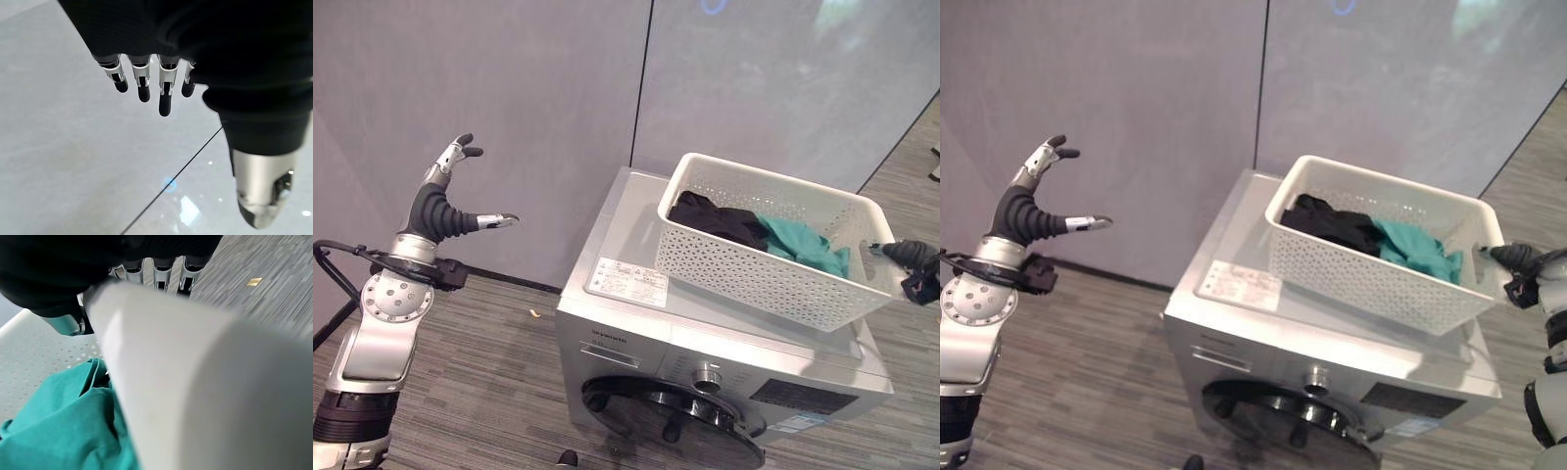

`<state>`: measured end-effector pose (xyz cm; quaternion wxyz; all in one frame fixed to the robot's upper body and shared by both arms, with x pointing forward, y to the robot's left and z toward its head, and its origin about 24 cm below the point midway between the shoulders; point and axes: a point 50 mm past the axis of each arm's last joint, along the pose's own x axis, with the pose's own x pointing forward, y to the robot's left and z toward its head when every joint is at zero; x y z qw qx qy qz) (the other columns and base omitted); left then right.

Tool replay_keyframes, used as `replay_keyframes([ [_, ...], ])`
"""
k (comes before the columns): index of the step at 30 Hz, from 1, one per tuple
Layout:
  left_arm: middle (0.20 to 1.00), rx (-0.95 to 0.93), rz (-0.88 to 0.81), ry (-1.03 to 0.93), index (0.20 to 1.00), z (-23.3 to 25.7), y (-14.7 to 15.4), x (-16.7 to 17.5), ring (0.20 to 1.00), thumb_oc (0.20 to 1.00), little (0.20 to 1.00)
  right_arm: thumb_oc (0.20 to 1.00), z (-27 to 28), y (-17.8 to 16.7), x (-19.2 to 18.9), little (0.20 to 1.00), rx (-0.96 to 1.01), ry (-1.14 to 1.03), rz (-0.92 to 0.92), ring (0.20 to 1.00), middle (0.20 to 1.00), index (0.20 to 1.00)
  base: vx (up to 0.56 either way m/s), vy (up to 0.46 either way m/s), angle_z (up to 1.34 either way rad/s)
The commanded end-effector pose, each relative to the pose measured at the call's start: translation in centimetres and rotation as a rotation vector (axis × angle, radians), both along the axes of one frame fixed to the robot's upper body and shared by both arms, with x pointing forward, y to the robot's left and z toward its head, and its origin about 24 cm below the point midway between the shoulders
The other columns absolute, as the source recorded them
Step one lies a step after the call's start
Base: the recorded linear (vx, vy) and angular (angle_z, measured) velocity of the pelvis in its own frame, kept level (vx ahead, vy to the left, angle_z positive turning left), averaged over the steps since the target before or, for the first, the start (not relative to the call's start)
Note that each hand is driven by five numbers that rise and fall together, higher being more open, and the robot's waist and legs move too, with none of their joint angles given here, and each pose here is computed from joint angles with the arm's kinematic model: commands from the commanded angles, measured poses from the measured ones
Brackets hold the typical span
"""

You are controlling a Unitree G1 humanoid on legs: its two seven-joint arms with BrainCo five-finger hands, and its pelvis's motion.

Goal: Grab the laundry basket,head to the washer,open it,put in the laundry and shut it.

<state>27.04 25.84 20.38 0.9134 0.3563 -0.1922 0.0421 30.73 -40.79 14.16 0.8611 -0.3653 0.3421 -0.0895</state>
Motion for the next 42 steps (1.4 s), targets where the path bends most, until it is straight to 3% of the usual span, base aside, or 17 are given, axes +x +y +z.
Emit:
replay_keyframes([
  [1, 1.000, 0.006, -0.069, -0.141, 1.000, 3.0, -1.4, 0.1, 1.000, 1.000, 1.000, 1.000, 0.1, 1.8, 1.8, 1.000, -0.218, 0.116, 0.096, 1.000, 1.000, 1.000, 0.00, 0.000, 0.00],
  [5, 1.000, 0.001, -0.074, -0.130, 1.000, 2.7, -1.6, 0.2, 1.000, 1.000, 1.000, 1.000, 2.8, 2.1, 2.8, 1.000, -0.344, 0.118, 0.137, 1.000, 1.000, 1.000, 0.00, 0.000, 0.00],
  [19, 1.000, -0.053, -0.127, -0.128, 1.000, 2.3, -2.5, 0.3, 1.000, 1.000, 1.000, 1.000, 10.9, 3.1, 5.0, 1.000, -0.302, -0.187, -0.006, 1.000, 1.000, 1.000, 0.00, 0.002, 0.01],
  [31, 1.000, -0.060, -0.132, -0.129, 1.000, 2.2, -2.5, 0.3, 1.000, 1.000, 1.000, 1.000, 11.0, 6.1, 7.0, 1.000, -0.348, -0.179, 0.113, 1.000, 1.000, 1.000, 0.00, 0.000, 0.00],
  [42, 1.000, -0.049, -0.108, -0.100, 1.000, 1.4, -2.1, -0.1, 1.000, 1.000, 1.000, 1.000, 10.8, 4.6, 5.9, 1.000, -0.495, -0.068, 0.127, 1.000, 1.000, 1.000, 0.00, 0.000, 0.00],
])
